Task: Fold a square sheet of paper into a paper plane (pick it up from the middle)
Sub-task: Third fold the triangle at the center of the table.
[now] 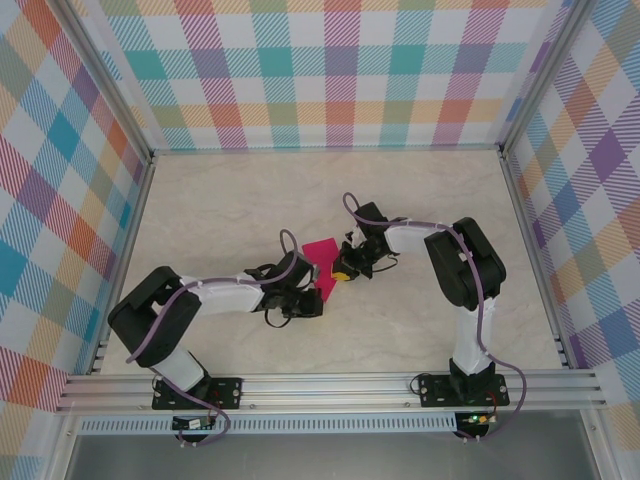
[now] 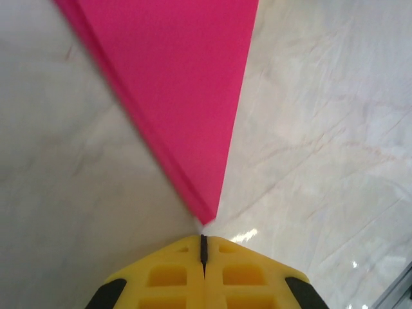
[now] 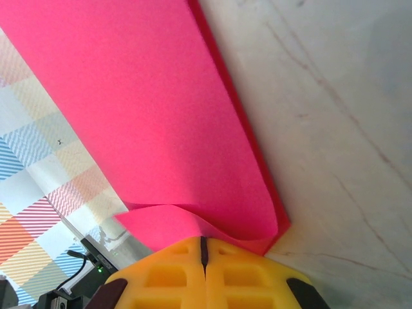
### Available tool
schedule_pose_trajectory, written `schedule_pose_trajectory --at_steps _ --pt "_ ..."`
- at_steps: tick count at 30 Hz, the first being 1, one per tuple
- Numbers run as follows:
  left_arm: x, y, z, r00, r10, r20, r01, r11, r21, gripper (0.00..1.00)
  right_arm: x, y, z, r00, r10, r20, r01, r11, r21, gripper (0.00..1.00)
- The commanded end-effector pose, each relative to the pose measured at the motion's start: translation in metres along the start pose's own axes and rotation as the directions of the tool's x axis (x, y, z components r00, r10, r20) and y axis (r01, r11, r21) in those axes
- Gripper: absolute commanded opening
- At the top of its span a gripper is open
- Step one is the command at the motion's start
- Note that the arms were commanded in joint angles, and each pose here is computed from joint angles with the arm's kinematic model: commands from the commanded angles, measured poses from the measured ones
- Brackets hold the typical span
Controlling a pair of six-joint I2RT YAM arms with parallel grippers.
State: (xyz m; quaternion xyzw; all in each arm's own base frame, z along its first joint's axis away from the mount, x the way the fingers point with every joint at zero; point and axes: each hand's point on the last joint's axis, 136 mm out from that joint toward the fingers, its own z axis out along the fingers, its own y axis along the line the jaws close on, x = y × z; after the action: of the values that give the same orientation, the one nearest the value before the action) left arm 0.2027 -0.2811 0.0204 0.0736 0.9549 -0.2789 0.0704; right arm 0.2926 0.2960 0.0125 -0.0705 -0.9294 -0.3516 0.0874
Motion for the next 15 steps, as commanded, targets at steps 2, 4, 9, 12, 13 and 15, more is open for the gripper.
schedule_pose_trajectory --at_steps 2,4,9,12,13,15 --pt "-0.026 -0.029 -0.030 0.996 0.054 0.076 -0.054 0.999 -0.005 0.00 0.006 -0.048 0.017 0.996 0.085 0.017 -0.086 0.986 0.140 0.00" --pt "-0.050 -0.040 -0.041 0.986 0.041 0.163 -0.038 0.999 -0.017 0.00 0.000 -0.020 0.006 0.998 0.042 0.037 -0.045 0.997 0.066 0.02" --pt "-0.076 -0.013 -0.043 0.963 -0.033 0.267 0.086 0.978 -0.189 0.00 -0.012 0.029 -0.027 0.993 -0.025 0.112 0.030 0.999 -0.039 0.11" --pt "-0.085 -0.004 -0.037 0.956 -0.050 0.288 0.122 0.964 -0.237 0.00 -0.014 0.030 -0.043 0.988 -0.016 0.152 0.024 0.998 -0.050 0.22" --pt "-0.089 -0.005 -0.035 0.954 -0.052 0.294 0.125 0.964 -0.234 0.00 -0.016 0.027 -0.048 0.986 -0.011 0.169 0.019 0.999 -0.046 0.26" --pt "-0.094 -0.006 -0.031 0.952 -0.060 0.300 0.137 0.961 -0.241 0.00 -0.017 0.018 -0.055 0.982 0.001 0.189 0.007 0.999 -0.040 0.33"
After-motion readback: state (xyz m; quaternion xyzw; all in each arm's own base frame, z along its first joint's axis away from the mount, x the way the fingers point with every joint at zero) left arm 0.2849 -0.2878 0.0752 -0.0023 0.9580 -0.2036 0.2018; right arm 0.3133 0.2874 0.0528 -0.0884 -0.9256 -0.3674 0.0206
